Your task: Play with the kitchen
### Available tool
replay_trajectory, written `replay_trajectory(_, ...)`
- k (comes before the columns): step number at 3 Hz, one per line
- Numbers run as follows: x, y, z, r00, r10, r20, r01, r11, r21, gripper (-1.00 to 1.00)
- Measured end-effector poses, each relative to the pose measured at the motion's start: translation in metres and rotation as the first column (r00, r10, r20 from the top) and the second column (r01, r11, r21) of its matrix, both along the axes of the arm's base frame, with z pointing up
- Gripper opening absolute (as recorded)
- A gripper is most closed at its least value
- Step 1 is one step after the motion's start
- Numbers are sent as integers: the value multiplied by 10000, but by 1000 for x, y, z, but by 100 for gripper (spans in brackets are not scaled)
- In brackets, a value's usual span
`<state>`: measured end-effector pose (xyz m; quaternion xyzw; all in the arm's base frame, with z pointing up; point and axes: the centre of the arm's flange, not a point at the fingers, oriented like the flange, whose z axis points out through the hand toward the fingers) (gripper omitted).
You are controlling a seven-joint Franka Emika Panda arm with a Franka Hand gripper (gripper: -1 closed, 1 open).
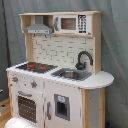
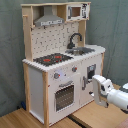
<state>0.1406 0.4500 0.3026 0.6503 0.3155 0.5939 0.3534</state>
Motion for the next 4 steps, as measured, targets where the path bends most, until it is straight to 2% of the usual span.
replay_trajectory(1, 14, -2, -8, 10000, -26, 41, 23, 9972, 747, 100)
replay_trajectory(2, 29, -4, -15, 9999, -42, 97, 27, 9886, 1503, 100)
replay_trajectory(3, 48, -7, -14, 9997, -84, 220, 33, 9745, 2244, 100)
replay_trajectory(4, 84, -22, -16, 9978, -622, 224, 544, 9652, 2559, 100)
